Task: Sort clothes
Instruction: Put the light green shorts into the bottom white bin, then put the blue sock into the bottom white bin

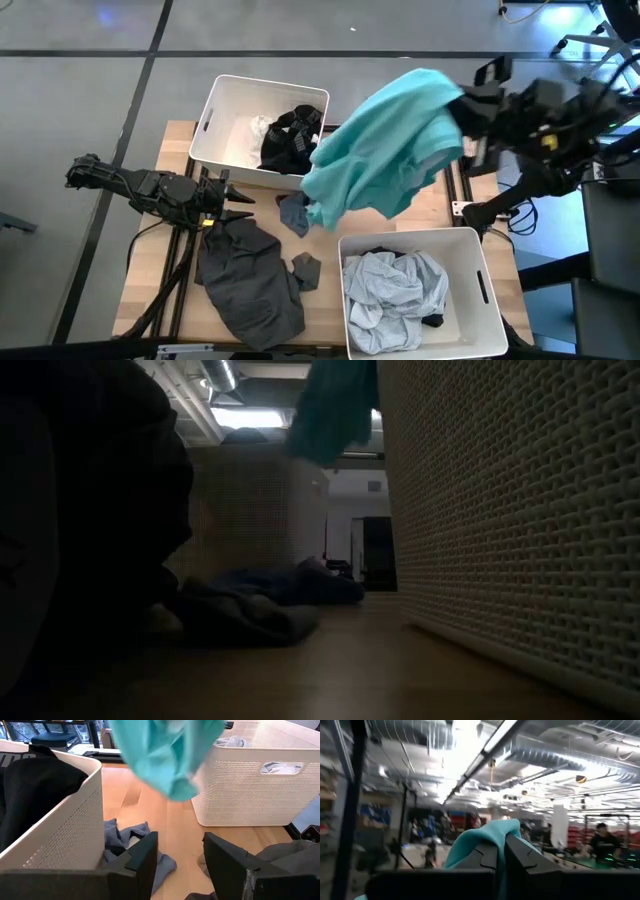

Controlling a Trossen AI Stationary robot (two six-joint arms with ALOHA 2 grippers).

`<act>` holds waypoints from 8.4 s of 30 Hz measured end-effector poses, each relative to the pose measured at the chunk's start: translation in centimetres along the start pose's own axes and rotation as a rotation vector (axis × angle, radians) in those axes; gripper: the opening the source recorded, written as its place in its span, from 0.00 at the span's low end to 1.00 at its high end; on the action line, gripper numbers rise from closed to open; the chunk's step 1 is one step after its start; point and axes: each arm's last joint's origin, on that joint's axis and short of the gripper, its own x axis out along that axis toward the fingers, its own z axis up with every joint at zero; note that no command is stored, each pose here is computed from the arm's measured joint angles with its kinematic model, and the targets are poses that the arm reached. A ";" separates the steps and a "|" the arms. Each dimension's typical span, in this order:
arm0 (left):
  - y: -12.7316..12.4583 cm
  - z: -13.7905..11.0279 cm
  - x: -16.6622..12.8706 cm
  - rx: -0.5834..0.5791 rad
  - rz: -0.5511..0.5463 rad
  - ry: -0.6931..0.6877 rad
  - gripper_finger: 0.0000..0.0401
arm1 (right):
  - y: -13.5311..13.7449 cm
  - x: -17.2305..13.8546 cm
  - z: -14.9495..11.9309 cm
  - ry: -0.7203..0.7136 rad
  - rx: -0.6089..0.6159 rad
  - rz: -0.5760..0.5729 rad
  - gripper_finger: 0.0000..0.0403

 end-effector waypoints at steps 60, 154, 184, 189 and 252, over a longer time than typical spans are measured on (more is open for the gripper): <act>0.1 0.0 0.2 -0.001 0.044 -0.003 0.37 | 17.5 -10.2 -31.9 1.414 -0.179 0.064 0.03; -0.1 0.4 0.5 0.014 0.042 -0.028 0.37 | 16.1 -5.6 -28.0 1.234 -0.230 0.157 0.45; -0.1 0.4 0.5 0.018 0.041 -0.029 0.37 | 7.1 5.0 -43.2 1.289 -0.021 -0.038 0.45; -0.1 0.4 0.5 0.018 0.041 -0.029 0.37 | 7.5 4.7 -45.1 1.336 -0.012 -0.037 0.45; -0.1 0.3 0.6 0.025 0.044 -0.014 0.37 | 3.8 4.7 -51.8 1.636 0.141 -0.207 0.45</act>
